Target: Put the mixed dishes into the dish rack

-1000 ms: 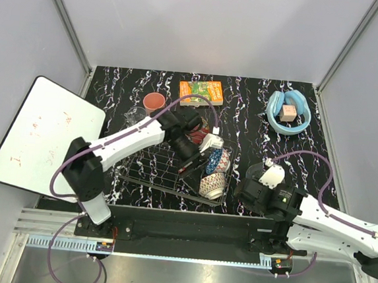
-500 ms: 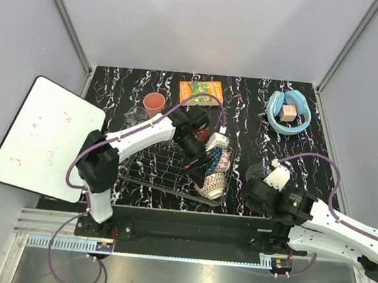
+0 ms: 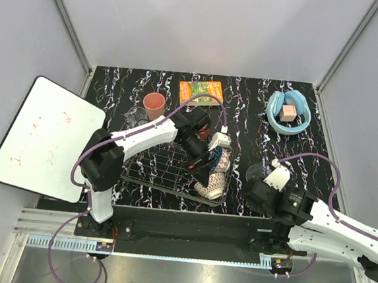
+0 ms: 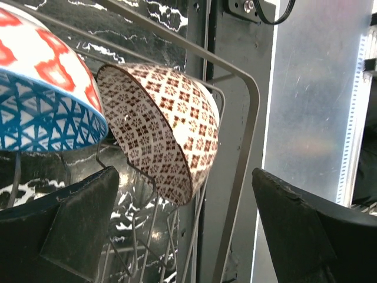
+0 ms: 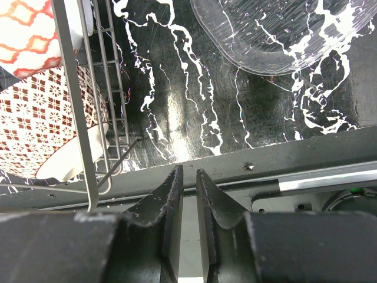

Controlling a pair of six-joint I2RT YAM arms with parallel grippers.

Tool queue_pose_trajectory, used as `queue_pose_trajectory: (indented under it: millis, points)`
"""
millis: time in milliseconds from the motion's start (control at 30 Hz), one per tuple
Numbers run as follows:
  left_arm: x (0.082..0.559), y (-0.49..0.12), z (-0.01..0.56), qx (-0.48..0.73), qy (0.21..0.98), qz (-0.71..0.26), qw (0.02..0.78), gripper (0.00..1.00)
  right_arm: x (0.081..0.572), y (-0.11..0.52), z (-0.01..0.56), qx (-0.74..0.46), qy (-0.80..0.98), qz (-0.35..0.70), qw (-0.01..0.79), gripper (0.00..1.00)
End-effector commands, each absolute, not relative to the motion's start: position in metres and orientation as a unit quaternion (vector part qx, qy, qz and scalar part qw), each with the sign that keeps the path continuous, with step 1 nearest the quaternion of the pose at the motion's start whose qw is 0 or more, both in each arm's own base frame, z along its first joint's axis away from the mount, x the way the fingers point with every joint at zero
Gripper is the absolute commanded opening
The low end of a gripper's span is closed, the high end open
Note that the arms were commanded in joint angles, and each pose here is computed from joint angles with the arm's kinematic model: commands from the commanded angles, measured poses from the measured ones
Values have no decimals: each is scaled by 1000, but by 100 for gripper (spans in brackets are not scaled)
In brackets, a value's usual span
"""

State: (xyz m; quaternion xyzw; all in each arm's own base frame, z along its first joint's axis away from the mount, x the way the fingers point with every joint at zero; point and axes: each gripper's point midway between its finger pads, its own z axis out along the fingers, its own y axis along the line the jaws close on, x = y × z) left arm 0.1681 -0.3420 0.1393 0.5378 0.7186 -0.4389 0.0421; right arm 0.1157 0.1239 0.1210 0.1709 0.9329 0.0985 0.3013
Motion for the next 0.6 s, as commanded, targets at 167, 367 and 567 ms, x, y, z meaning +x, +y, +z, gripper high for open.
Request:
queue_pose_trajectory:
  millis: [167, 367, 567]
  points:
    - [171, -358, 135, 514, 721, -463, 35, 70, 120, 119, 124, 180, 925, 98, 319, 22]
    - [172, -359, 138, 509, 728, -457, 38, 44, 120, 118, 122, 182, 925, 94, 319, 22]
    - [167, -361, 141, 498, 727, -472, 24, 8, 119, 118, 119, 183, 926, 93, 315, 23]
